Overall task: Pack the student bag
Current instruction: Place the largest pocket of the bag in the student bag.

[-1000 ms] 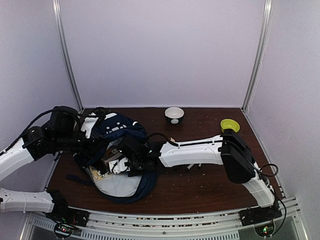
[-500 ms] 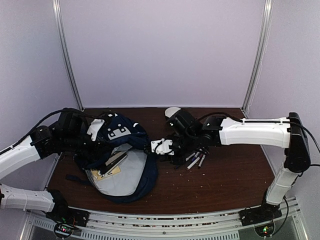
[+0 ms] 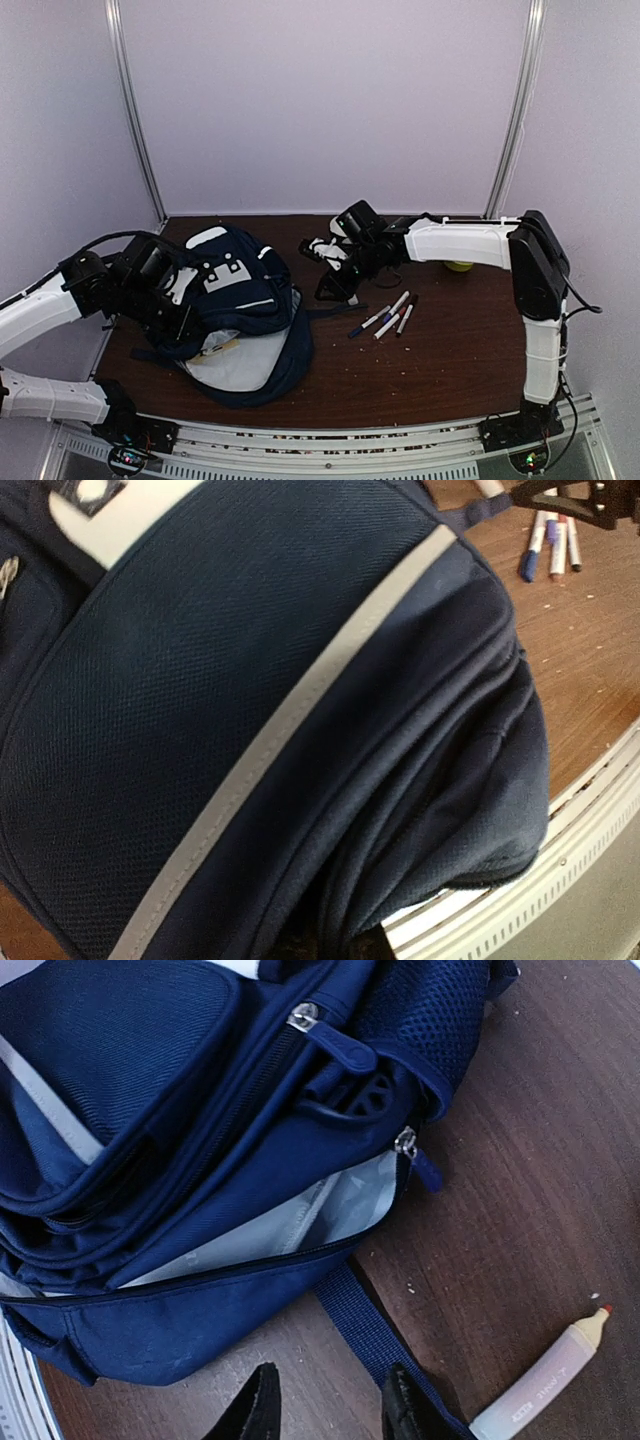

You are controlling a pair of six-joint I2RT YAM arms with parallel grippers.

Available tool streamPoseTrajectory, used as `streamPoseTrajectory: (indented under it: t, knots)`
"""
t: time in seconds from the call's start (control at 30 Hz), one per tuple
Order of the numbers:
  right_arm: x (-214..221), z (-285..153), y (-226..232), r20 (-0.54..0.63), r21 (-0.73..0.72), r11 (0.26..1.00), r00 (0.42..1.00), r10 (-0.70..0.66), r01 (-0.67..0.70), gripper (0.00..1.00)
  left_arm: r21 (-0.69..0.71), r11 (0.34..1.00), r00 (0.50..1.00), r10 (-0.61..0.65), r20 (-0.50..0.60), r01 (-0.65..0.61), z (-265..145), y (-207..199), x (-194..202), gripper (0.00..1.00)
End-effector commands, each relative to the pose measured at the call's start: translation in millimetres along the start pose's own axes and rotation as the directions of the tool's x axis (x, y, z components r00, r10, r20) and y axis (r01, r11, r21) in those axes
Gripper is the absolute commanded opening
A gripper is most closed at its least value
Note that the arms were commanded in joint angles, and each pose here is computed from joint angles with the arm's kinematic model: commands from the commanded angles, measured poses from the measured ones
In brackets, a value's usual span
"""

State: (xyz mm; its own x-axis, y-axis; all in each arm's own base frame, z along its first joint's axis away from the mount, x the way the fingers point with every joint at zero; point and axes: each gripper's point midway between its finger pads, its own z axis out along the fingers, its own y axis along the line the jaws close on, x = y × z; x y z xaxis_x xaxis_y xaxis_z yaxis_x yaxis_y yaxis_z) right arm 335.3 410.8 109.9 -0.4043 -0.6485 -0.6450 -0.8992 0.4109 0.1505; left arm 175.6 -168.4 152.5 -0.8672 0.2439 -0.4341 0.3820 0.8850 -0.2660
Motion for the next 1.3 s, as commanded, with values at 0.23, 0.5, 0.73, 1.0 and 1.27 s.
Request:
streamPoseTrajectory:
  t: [0.23, 0.5, 0.73, 1.0, 1.27]
  knots:
    - [-23.6, 15.6, -12.5, 0.066, -0.054, 0.995, 0.994, 0.091, -0.087, 0.36, -0.269, 0.938, 0.955, -0.262, -0.137, 0.219, -3.1, 54.7, 46.3, 0.06]
    - [-24.5, 33.7, -14.2, 0.036, -0.103, 0.982, 0.986, 0.164, -0.159, 0.33, -0.067, 0.991, 0.989, -0.119, -0.088, 0.113, -6.5, 15.5, 3.1, 0.62]
    - [-18.2, 48.4, 18.2, 0.006, -0.319, 0.906, 0.956, 0.295, -0.278, 0.41, -0.124, 0.988, 0.992, -0.084, 0.089, 0.095, -40.3, 23.5, -41.5, 0.86]
    - [-4.8, 72.3, 25.8, -0.048, -0.267, 0.902, 0.939, 0.339, -0.340, 0.44, 0.039, 0.982, 0.975, -0.186, 0.124, 0.183, -39.7, -3.0, -56.6, 0.98]
    - [2.0, 92.7, 27.0, -0.082, -0.261, 0.869, 0.907, 0.414, -0.420, 0.26, -0.315, 0.803, 0.862, -0.465, 0.201, 0.506, -50.6, 94.4, -9.1, 0.98]
